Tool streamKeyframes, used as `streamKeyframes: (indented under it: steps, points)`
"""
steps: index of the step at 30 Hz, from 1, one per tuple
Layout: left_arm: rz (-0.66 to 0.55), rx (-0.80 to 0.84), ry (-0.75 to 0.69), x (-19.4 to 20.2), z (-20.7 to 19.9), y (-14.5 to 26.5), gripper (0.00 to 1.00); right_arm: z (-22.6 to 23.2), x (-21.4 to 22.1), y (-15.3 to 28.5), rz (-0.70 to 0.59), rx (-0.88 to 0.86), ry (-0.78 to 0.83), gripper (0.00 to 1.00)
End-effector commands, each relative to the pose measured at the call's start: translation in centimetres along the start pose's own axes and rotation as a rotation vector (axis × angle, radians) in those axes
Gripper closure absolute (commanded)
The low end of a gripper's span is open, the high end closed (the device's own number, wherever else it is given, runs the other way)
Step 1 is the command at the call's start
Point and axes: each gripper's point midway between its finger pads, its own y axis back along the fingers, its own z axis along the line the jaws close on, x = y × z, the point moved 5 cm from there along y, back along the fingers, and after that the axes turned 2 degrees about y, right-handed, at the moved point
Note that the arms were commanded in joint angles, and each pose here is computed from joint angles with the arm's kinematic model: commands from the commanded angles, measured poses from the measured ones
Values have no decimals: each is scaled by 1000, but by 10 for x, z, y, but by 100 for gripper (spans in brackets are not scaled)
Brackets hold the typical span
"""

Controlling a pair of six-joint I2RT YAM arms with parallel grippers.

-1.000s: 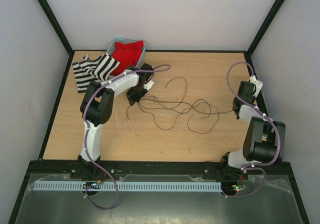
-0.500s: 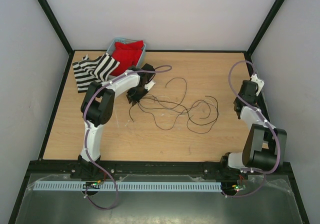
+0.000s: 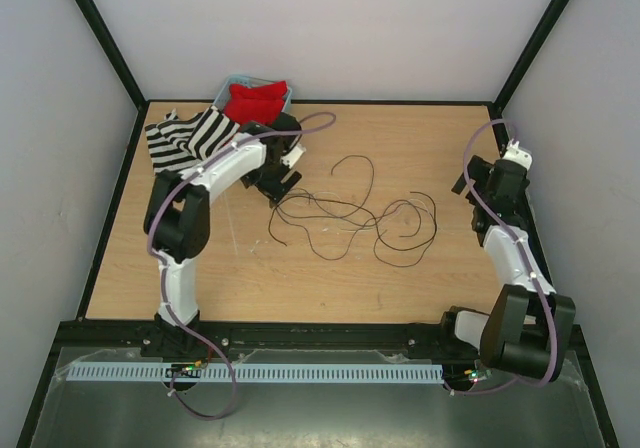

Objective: Zip-tie the wires
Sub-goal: Straighten the cable at the center of the board, then pick up the ribbon at the center of the board.

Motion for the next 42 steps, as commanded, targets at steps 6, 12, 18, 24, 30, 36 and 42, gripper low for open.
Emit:
streamKeyframes:
  steps: [6,12,18,24,30,36,42]
  points:
    - [-206,59,336,-3,40,49,11,40,-7,25,-61,-344,-33,1]
    - [-281,64,740,11,63,23,13,45,4,25,-33,-404,-4,0]
    - [-233,-6,893,32,79,-6,27,45,0,29,-50,-412,-1,1]
    - [-215,-1,970,34,89,-31,45,46,-2,31,-59,-423,-2,0]
    - [-189,-3,1009,37,96,-57,55,48,-3,32,-66,-433,-4,0]
    - [-220,23,1073,40,101,-77,57,49,-2,30,-58,-442,-10,1]
    - [-216,26,1088,39,103,-92,61,50,-2,28,-53,-440,-10,0]
